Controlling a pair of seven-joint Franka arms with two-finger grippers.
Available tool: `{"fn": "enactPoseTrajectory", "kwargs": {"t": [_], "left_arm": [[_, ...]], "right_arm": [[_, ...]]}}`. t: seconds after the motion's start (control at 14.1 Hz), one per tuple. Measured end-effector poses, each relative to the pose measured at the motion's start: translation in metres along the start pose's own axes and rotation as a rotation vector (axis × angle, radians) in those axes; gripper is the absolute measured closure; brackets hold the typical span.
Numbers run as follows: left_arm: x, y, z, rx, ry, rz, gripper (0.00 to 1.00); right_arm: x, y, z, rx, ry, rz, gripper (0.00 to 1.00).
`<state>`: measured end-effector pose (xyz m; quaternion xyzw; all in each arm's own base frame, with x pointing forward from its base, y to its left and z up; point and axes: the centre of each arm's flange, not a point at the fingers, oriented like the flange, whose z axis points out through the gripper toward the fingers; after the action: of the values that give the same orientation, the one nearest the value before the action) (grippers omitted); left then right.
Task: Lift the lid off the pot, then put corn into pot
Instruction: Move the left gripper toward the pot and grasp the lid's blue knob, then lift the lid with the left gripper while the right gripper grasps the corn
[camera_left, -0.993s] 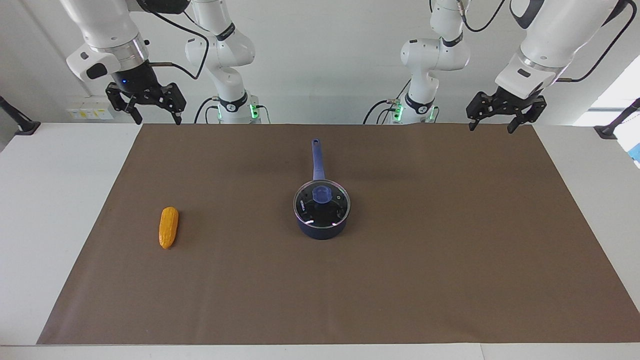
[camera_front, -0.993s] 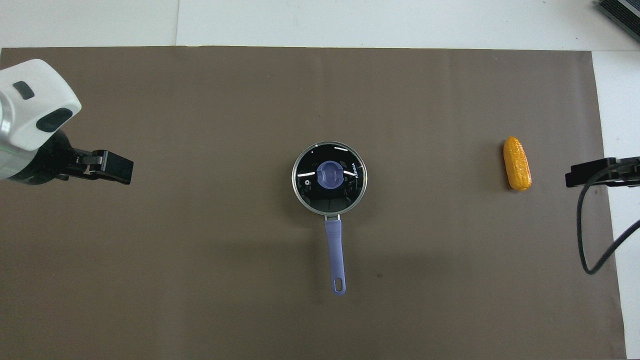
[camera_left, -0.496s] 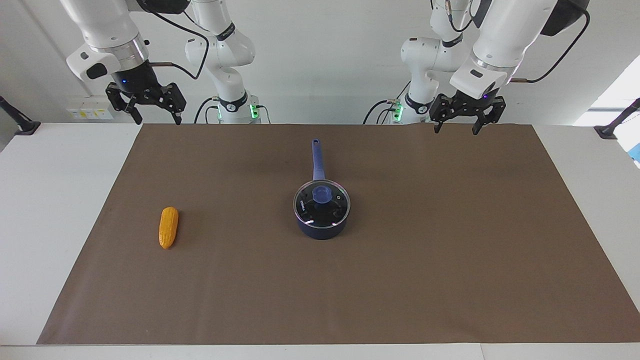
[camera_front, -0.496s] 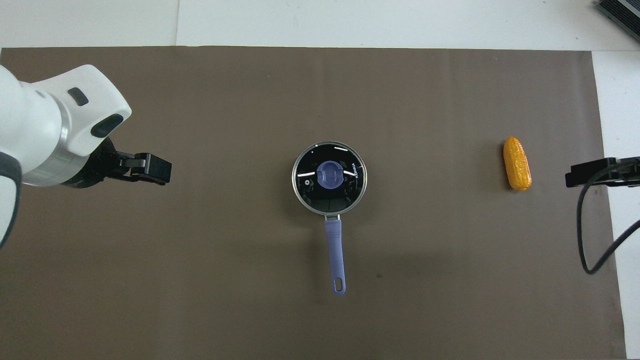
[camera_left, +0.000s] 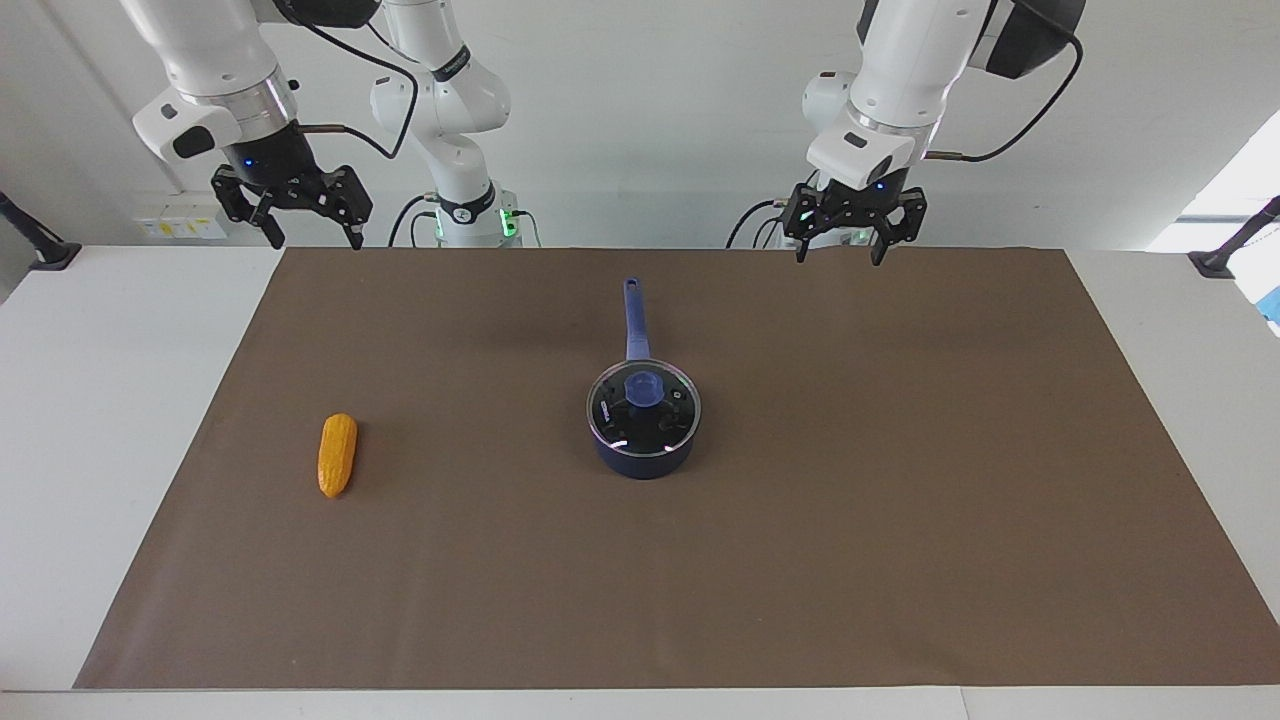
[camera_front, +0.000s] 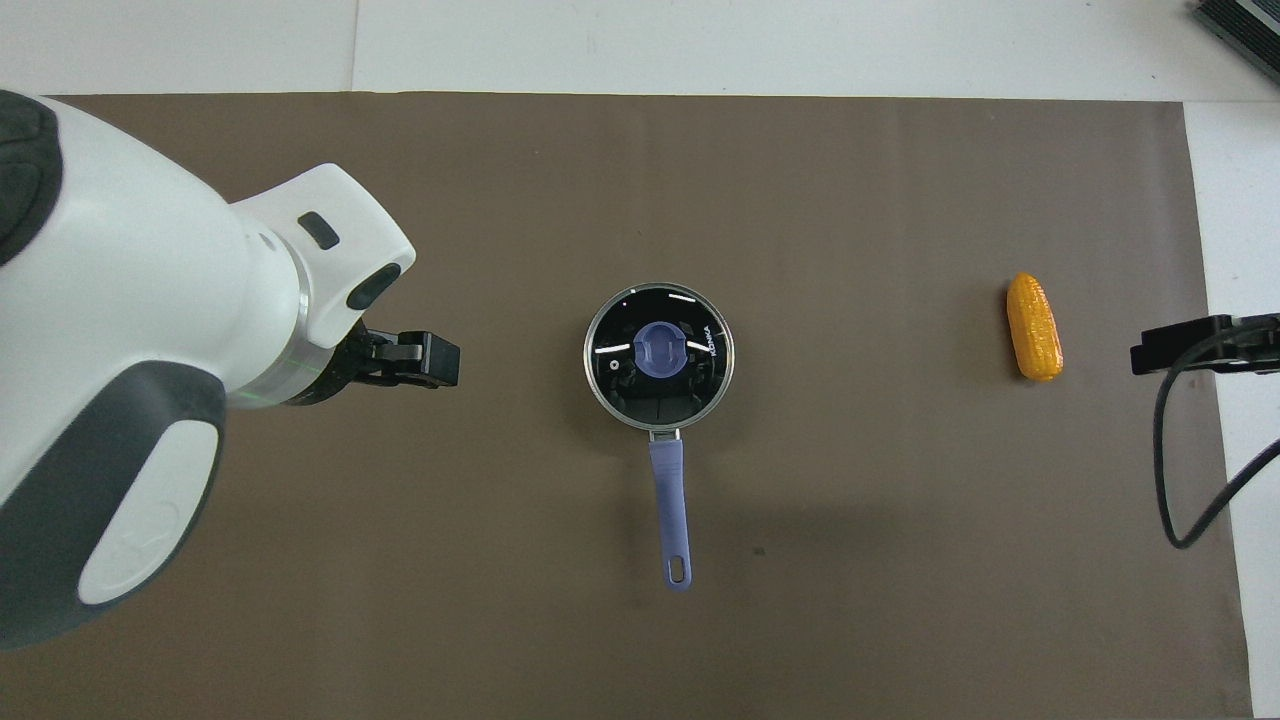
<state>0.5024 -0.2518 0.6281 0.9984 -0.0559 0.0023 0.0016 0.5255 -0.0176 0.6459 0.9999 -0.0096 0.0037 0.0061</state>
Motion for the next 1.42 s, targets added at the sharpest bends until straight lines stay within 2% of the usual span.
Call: {"fn": "enactPoseTrajectory", "kwargs": {"t": [0.64,1.06,1.21,1.42], "left_arm": [[0.000,0.064,0.030,-0.004,0.010,-0.027,0.00],[0.011,0.100,0.074,0.006,-0.005,-0.009,0.00],[0.012,0.124,0.100,0.020,-0.019,-0.030,0.00],[0.022,0.152,0.134,0.010,0.001,-0.078,0.00]], "right_arm": [[0.000,0.000,0.000,0.000,0.000,0.000,0.00],[0.000,0.001,0.000,0.000,0.000,0.001,0.00],[0.000,0.002,0.000,0.000,0.000,0.003,0.00],[0.002,0.001,0.001,0.000,0.011,-0.008,0.00]]}}
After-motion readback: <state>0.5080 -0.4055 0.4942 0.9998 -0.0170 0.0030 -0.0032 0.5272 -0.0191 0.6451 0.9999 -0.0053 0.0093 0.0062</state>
